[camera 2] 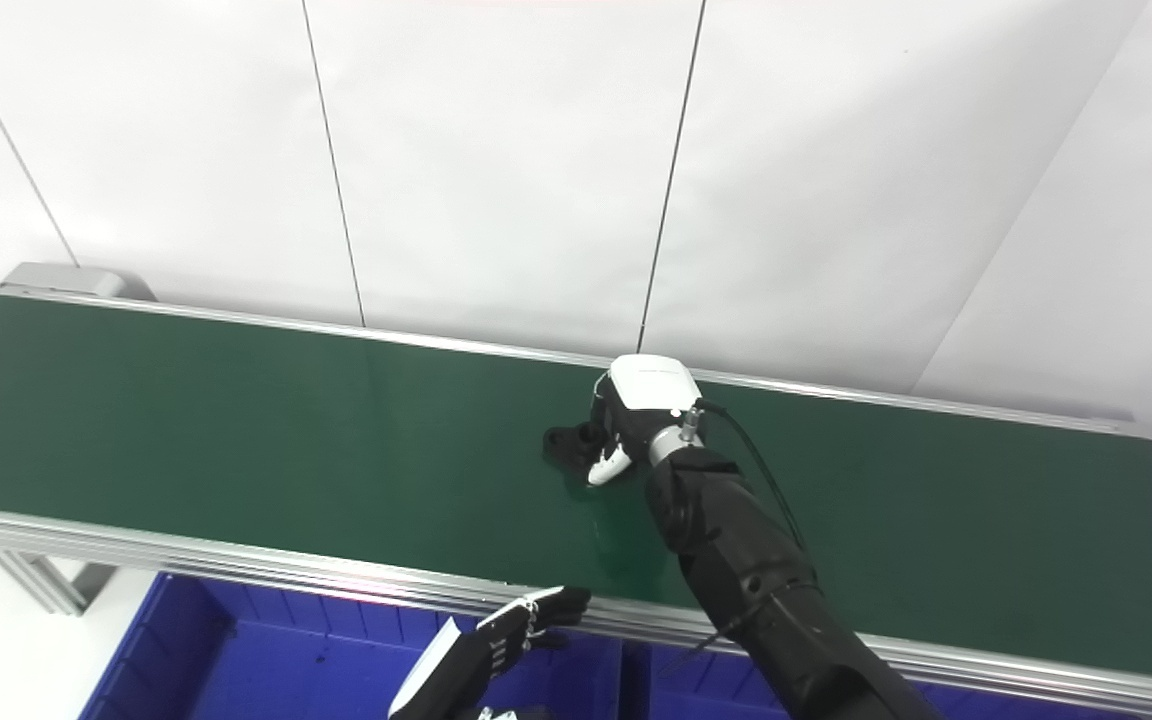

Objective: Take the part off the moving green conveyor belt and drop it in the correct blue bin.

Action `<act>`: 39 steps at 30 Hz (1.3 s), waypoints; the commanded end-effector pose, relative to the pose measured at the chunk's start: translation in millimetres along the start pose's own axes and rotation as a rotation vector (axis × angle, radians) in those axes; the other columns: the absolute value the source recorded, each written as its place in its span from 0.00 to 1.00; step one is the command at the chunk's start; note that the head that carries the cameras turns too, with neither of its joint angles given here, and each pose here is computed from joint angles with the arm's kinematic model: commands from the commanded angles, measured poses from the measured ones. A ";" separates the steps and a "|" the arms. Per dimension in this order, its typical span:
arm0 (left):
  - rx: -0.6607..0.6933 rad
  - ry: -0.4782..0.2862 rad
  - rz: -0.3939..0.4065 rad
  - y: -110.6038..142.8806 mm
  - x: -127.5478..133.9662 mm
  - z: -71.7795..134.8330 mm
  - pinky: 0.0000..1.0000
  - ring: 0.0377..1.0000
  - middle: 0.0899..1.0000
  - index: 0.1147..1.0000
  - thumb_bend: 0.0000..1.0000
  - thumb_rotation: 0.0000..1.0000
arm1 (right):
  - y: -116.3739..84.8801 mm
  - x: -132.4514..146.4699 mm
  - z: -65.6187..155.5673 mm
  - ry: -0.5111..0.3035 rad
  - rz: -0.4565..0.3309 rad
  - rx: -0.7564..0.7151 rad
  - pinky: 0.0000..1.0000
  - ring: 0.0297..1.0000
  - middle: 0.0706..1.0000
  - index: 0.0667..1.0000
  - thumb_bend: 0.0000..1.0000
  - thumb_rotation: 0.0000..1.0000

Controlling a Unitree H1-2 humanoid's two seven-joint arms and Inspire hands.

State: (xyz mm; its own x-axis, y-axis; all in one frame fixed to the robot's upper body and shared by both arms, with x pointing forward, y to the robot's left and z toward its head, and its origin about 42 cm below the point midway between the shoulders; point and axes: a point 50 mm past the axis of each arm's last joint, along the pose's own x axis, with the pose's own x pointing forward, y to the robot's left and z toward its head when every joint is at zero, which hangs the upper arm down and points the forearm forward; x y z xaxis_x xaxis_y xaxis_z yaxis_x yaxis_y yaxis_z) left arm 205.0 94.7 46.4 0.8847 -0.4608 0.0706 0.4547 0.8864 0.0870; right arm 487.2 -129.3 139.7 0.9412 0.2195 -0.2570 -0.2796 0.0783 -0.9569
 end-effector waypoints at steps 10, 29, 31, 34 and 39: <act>0.004 -0.061 0.012 2.9 6.9 13.2 0.78 0.83 0.83 0.80 0.87 0.73 | 5.3 -23.7 -11.6 -0.020 0.053 0.028 0.31 0.42 0.42 0.47 0.52 0.00; 0.025 -0.063 0.015 21.3 1.5 9.6 0.81 0.83 0.84 0.82 0.85 0.78 | -55.2 -123.6 -19.5 -0.201 -0.183 0.138 0.22 0.27 0.43 0.45 0.53 0.00; 0.034 -0.066 0.015 24.0 -0.4 10.5 0.81 0.84 0.84 0.82 0.83 0.79 | -60.2 -134.7 -19.4 -0.213 -0.204 0.147 0.20 0.24 0.43 0.45 0.53 0.00; 0.036 -0.061 0.018 28.3 -4.1 11.7 0.82 0.85 0.85 0.83 0.82 0.81 | -63.5 -147.5 -19.3 -0.206 -0.217 0.144 0.19 0.23 0.43 0.45 0.53 0.00; 0.037 -0.063 0.029 39.0 -11.3 16.8 0.83 0.86 0.85 0.85 0.85 0.86 | -67.9 -170.4 -19.2 -0.194 -0.228 0.136 0.18 0.23 0.43 0.45 0.53 0.00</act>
State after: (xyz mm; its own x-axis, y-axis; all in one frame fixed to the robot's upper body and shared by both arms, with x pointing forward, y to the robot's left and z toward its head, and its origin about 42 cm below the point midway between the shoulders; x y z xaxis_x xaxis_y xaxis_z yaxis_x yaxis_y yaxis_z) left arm 209.4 130.6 56.7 0.8920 -0.4420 0.0941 0.4304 0.8944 0.1213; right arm 351.0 -187.8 226.6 0.9235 0.3805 -0.0496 -0.1593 0.2625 -0.9517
